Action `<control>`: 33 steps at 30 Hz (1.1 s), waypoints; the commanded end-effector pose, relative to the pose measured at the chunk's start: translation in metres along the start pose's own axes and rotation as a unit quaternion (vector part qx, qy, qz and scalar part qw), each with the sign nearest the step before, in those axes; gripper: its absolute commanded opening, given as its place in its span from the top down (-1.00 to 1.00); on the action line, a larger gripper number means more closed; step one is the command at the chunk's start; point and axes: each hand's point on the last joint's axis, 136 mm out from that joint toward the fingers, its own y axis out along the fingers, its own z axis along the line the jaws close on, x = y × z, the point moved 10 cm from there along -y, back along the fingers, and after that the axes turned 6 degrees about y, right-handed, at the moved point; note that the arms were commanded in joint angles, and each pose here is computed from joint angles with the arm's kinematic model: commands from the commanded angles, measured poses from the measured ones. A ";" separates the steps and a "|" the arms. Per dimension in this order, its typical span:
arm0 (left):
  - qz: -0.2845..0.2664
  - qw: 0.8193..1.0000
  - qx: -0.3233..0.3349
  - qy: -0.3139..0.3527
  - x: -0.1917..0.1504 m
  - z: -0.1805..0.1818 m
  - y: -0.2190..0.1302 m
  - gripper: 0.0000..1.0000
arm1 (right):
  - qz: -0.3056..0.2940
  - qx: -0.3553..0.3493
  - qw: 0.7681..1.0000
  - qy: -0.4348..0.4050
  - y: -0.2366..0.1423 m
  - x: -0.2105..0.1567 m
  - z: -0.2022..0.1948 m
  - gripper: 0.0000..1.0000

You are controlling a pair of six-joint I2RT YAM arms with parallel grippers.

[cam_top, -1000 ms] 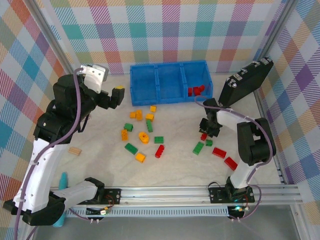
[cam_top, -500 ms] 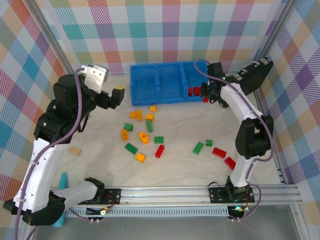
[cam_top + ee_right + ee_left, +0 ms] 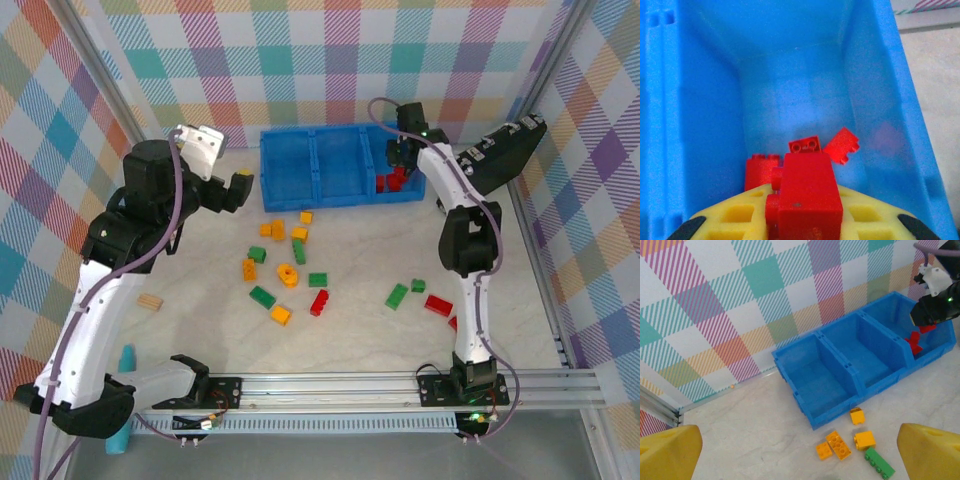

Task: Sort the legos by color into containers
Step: Place the lego in the container, then pick up the lego from the bottom-right of the table.

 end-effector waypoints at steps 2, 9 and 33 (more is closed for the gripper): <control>-0.018 1.000 0.012 0.009 0.011 0.004 -0.009 -0.99 | -0.014 -0.017 1.000 -0.016 0.002 0.012 -0.001 0.39; -0.007 1.000 0.005 0.013 0.010 0.001 0.004 -0.99 | -0.013 -0.019 1.000 -0.021 -0.006 0.013 -0.002 0.19; 0.001 1.000 -0.013 0.010 -0.002 -0.005 0.010 -0.99 | 0.191 -0.063 0.971 0.131 -0.178 -0.210 -0.094 -0.41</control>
